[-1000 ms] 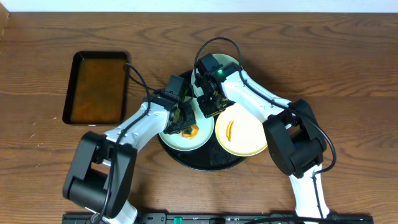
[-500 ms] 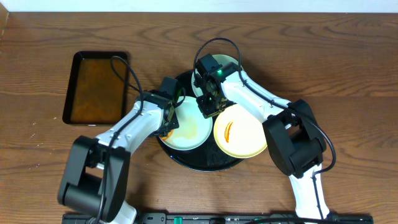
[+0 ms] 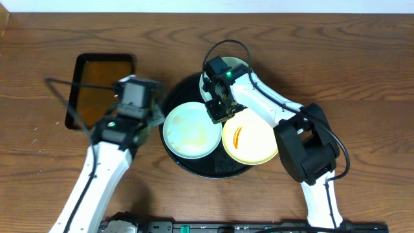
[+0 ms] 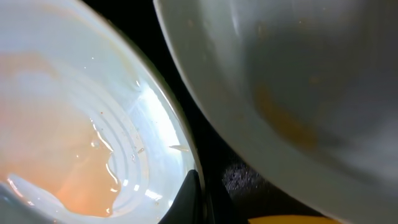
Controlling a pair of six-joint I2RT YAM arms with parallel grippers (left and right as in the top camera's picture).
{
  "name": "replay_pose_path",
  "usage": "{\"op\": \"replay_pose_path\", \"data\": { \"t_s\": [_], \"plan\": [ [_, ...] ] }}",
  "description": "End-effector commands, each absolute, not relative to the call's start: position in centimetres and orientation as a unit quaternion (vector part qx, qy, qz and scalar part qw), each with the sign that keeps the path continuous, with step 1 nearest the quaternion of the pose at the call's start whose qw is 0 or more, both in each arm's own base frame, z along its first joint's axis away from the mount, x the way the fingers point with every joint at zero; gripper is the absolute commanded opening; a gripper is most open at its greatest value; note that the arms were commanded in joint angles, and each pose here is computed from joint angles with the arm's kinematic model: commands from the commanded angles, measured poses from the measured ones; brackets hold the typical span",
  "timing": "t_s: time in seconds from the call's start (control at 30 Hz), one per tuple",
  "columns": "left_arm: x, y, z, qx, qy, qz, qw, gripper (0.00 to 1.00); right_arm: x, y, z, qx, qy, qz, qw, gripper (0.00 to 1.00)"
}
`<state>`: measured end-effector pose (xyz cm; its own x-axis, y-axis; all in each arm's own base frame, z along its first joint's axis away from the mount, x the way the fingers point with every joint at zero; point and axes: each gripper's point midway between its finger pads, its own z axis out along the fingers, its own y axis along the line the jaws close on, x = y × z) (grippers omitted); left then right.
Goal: Clean dirty plates on tray and stack at the side
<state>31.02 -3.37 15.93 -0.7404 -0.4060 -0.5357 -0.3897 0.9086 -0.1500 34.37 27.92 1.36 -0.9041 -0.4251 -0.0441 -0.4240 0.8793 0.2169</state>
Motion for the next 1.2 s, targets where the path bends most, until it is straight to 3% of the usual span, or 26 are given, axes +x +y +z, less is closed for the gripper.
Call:
{"op": "replay_pose_path", "data": {
  "t_s": [0.0,0.43,0.67,0.87,1.17],
  "plan": [
    [30.4,-2.3,16.5,-0.235,0.930,-0.041,0.279,0.07,35.5,28.9,6.4,0.221,-0.966,-0.118,-0.059,0.01],
    [28.9,-0.2,15.6,-0.264,0.932,-0.018,0.247,0.07,35.7,26.5,13.2,0.185,-0.967,-0.001,-0.173,0.01],
    [29.1,-0.2,15.7,-0.264,0.931,-0.020,0.250,0.07,36.7,25.0,17.1,0.188,-0.935,0.122,-0.274,0.01],
    [29.1,-0.2,15.7,-0.264,0.931,-0.020,0.250,0.07,37.7,24.6,20.9,0.247,-0.862,0.268,-0.354,0.01],
    [29.1,-0.2,15.7,-0.264,0.931,-0.020,0.250,0.08,37.7,26.1,24.2,0.277,-0.800,0.344,-0.407,0.01]
  ]
}}
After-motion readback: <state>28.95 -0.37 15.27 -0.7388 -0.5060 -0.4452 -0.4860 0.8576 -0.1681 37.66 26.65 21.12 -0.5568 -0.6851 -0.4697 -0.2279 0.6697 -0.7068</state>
